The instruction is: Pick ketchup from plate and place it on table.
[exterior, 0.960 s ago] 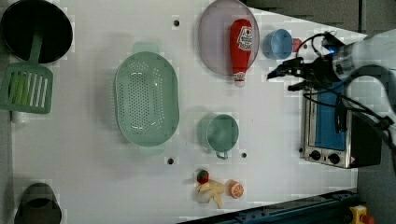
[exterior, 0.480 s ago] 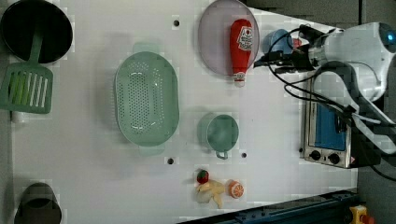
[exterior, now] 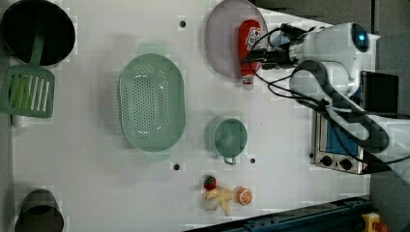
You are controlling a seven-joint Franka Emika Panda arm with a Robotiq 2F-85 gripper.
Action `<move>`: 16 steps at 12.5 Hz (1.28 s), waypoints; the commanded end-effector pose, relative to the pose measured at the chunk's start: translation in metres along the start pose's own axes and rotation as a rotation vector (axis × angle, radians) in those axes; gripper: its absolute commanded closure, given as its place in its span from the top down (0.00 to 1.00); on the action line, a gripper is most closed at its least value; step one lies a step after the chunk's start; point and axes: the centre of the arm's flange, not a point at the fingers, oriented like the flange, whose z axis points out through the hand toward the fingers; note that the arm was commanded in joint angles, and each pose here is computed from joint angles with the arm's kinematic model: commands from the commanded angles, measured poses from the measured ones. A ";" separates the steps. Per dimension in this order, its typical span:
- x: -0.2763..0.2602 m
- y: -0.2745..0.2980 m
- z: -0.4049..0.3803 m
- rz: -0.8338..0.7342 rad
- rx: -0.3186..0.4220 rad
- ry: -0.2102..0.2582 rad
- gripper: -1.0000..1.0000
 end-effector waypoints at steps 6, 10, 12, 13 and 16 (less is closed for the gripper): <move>0.028 -0.010 0.009 -0.090 -0.003 0.147 0.84; 0.034 -0.012 -0.006 -0.088 0.001 0.174 0.60; 0.039 -0.014 -0.040 -0.071 0.007 0.220 0.60; 0.041 -0.013 -0.065 -0.055 0.006 0.242 0.60; 0.028 -0.002 -0.145 0.019 -0.029 0.191 0.60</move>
